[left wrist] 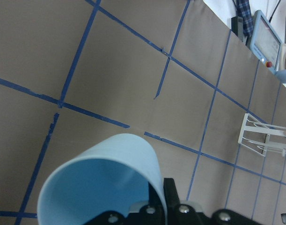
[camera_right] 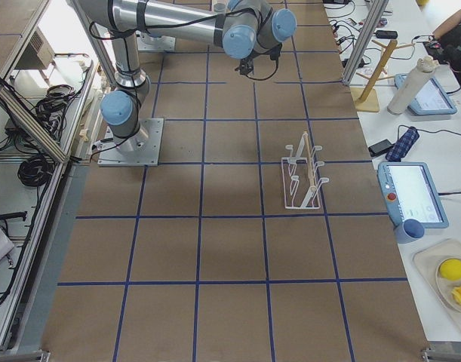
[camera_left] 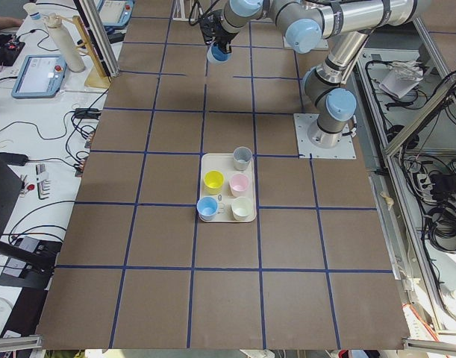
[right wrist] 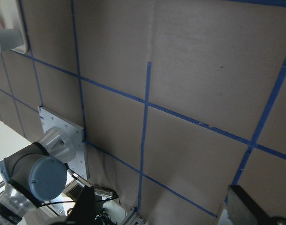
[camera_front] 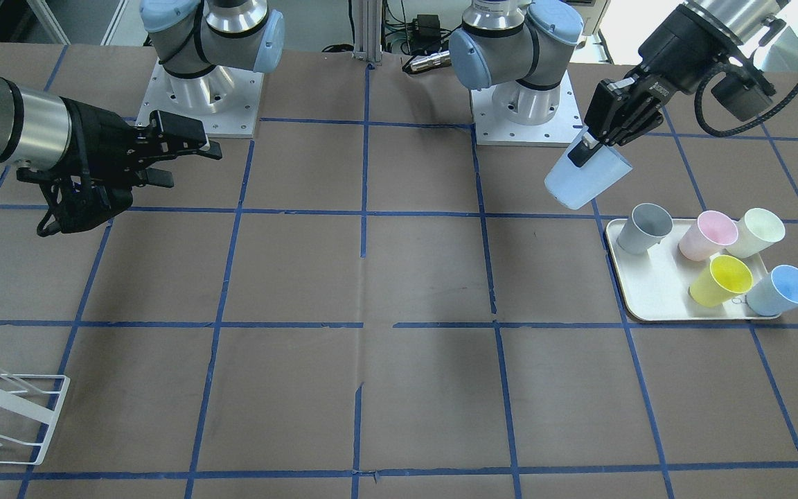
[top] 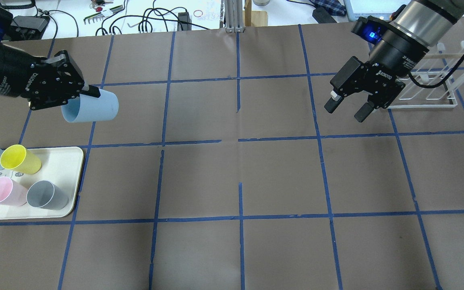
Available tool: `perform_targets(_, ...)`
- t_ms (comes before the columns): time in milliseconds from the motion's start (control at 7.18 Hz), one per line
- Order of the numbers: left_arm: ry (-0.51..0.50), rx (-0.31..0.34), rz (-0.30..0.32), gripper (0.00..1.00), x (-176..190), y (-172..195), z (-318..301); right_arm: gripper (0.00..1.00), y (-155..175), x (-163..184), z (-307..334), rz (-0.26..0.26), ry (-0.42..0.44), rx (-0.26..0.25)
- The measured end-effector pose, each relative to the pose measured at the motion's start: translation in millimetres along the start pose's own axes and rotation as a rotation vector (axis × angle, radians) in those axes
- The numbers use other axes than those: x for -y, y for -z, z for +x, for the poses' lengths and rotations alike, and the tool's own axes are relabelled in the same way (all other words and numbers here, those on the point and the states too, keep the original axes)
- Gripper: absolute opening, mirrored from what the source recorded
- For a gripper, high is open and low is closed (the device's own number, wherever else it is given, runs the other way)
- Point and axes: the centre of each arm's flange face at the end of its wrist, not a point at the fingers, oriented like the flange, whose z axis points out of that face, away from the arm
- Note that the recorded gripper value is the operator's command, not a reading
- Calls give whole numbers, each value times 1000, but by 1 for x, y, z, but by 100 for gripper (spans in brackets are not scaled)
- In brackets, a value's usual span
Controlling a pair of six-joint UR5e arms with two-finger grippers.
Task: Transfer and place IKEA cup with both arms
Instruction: 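Carry the cup with the left gripper toward the tray while the right arm withdraws, then lower the cup with the left gripper into the empty tray slot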
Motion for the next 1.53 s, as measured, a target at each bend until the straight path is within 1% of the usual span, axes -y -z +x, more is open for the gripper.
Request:
perform_targets(139,-36,43,-10,0,0,-3,-6,100,0,4,-6,16,-36,-105)
perform_targets(278,-80,91,-26,0,0,-6,-12,100,-2,10,-16,44,-69,-223)
perform_targets(418,-119,137,-41,0,0,-7,-17,100,-5,16,-32,90,-112,-344)
perform_targets(557,-145,178,-53,0,-2,-6,-19,100,-10,22,-54,159,-155,-435)
perform_targets(696,-159,216,-65,0,-6,-4,-21,100,-14,27,-76,238,-198,-497)
perform_targets(835,-170,251,-74,0,-7,-2,-24,100,-16,29,-95,313,-224,-549)
perform_targets(975,-188,281,-74,0,-7,2,-25,100,-14,28,-107,364,-228,-577)
perform_targets(1114,-204,313,-73,0,-4,7,-26,100,-7,21,-115,406,-223,-582)
perform_targets(1253,-211,343,-75,0,-1,10,-28,100,1,13,-121,440,-216,-580)
perform_targets(1392,-212,358,-78,0,1,10,-30,100,5,7,-125,457,-209,-580)
perform_targets(1532,-217,364,-82,0,2,10,-32,100,6,5,-127,463,-202,-580)
